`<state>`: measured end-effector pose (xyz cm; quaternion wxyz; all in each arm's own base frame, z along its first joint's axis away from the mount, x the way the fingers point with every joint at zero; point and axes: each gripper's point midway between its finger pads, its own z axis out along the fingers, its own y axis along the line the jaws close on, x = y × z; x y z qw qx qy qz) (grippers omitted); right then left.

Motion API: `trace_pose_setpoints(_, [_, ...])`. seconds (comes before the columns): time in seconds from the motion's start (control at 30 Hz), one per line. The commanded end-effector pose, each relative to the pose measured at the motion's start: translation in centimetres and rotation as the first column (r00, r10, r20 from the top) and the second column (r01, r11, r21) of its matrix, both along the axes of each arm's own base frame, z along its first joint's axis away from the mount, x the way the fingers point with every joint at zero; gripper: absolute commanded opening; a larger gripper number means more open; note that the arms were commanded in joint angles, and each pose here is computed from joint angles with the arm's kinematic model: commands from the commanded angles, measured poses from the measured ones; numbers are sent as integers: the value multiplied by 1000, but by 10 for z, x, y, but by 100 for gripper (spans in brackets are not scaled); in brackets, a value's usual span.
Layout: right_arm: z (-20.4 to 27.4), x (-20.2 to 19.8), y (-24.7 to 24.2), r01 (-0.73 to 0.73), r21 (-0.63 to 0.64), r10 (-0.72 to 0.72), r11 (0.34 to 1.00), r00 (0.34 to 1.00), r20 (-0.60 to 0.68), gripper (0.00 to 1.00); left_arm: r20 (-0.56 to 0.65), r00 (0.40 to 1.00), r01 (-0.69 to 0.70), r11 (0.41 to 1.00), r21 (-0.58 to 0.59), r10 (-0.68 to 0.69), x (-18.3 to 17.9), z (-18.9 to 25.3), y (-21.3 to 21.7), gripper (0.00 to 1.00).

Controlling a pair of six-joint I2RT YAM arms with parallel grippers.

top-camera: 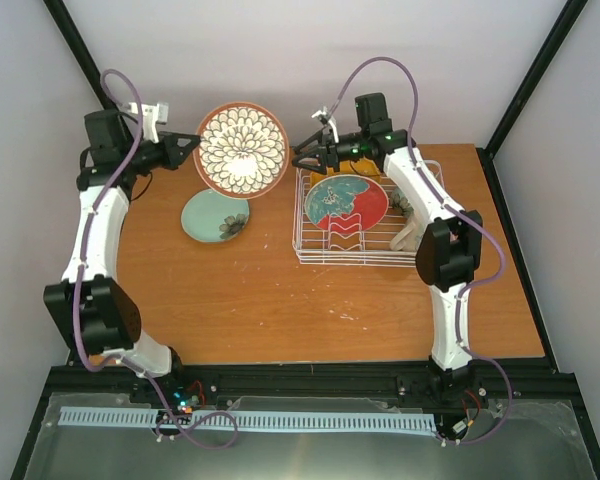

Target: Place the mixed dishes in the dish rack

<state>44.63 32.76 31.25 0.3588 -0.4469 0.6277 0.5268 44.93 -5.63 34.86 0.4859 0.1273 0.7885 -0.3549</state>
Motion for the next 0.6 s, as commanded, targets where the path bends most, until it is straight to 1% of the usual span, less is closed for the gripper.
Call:
trace_pose_setpoints(0.0, [-1,-27,-2,-106,16,107,994,994,-39,61,283,955,86,996,34,-92,-36,71,-38,1])
trace_pose_setpoints(0.17, [22,-50,-5,-189,79,190,979,982,2,62,268,959,83,996,39,-91,-39,64,-43,1])
trace_pose_setpoints(0.3, [39,-63,-8,-237,118,235,964,972,29,64,281,955,91,995,32,-97,-46,64,-49,1])
trace_pose_setpoints(0.4, [40,-62,-10,-213,95,209,972,977,42,64,285,956,64,997,46,-74,-46,65,-47,1])
trace_pose_setpoints(0.5, [33,-61,-14,-163,37,161,986,985,62,64,276,960,33,997,68,-51,-44,67,-43,1])
trace_pose_setpoints(0.57, [33,-58,-17,-150,31,148,988,987,68,65,280,959,22,996,82,-44,-43,71,-41,1])
